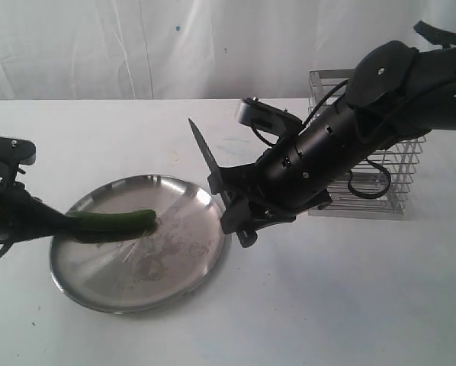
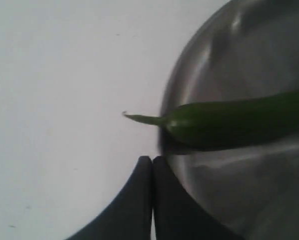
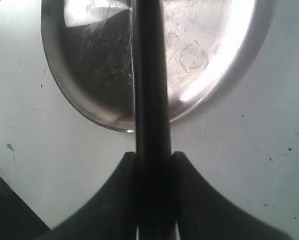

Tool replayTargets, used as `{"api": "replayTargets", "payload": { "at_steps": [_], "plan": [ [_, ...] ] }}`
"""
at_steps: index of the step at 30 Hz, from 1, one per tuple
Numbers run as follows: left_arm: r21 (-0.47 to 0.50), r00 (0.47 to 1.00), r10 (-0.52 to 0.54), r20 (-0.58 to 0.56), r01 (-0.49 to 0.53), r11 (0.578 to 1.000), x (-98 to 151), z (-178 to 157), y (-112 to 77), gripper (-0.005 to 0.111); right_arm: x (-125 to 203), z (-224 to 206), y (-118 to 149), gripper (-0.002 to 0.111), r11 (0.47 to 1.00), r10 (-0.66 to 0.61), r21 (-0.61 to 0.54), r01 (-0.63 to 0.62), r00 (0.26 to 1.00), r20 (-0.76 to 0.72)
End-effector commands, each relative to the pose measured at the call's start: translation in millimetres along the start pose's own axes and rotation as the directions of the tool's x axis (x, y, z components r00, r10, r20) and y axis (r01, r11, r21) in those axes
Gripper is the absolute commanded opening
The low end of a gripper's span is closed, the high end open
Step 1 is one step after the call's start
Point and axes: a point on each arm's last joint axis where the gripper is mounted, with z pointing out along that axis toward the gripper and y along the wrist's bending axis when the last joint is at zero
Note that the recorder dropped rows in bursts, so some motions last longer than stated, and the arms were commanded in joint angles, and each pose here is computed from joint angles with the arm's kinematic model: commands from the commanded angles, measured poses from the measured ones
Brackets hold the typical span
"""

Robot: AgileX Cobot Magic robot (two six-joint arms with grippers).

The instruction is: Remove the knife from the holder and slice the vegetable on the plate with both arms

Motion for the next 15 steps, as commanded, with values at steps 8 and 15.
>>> {"api": "replayTargets", "payload": {
  "at_steps": [8,15],
  "plan": [
    [0.256,0.987,-0.145,0.072,0.122,0.959,-44.0,-8.1,-14.6,0.000,-1.8,-3.7,2.2,0.000,1.000,-0.016,0.007,0.016,1.000,0.017],
    [-0.545,0.980,0.163,0.113,-0.076,0.835,-53.9,-18.9,54.7,0.000,0.2,-3.1,2.0,0.000,1.000,-0.014,0.003,0.014,1.000,0.003]
  ]
}}
